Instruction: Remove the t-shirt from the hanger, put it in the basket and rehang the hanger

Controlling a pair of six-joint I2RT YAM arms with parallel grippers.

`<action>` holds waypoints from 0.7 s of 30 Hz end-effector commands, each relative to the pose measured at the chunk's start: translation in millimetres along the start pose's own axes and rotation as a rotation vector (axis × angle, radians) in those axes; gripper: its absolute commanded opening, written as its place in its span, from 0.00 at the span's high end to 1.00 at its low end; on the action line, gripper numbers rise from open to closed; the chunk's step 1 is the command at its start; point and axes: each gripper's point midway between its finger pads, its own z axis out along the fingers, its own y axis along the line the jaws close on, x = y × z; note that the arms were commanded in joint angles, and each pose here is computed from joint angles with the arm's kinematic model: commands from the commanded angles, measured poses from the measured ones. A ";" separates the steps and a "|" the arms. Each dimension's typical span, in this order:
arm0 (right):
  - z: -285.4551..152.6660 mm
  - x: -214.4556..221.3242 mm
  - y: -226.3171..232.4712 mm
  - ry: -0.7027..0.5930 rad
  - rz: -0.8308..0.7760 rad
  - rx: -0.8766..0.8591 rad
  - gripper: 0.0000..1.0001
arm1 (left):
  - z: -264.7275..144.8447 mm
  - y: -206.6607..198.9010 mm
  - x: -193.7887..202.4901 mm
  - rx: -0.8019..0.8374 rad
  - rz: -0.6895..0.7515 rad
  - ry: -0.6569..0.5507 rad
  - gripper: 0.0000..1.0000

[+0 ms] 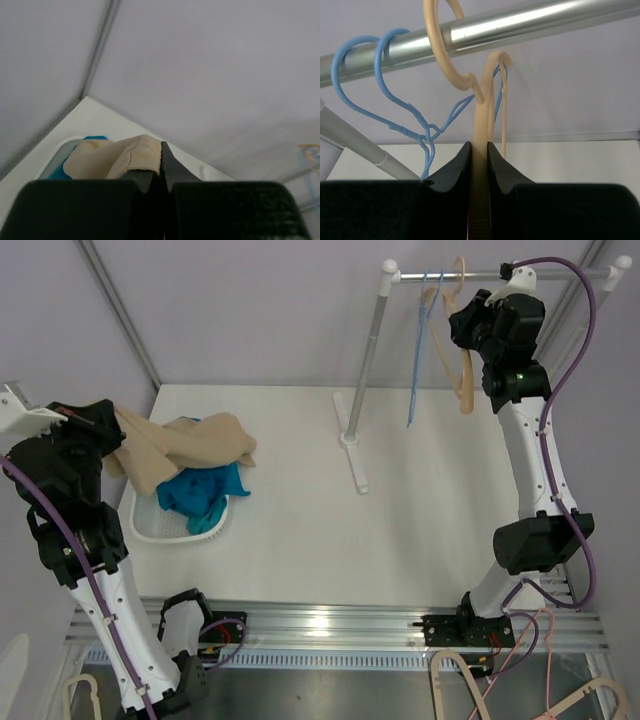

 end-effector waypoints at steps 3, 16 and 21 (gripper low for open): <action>0.4 -6.1 19.6 -0.020 -0.007 -0.049 1.00 | -2.7 85.5 54.1 -0.364 0.078 0.180 0.99; -7.2 -5.0 18.7 -0.022 -0.014 -0.035 1.00 | 14.3 153.5 200.0 -0.593 -0.148 0.634 0.99; -10.3 3.2 18.3 -0.010 0.000 -0.037 1.00 | 17.8 160.5 260.9 -0.628 -0.054 0.840 0.99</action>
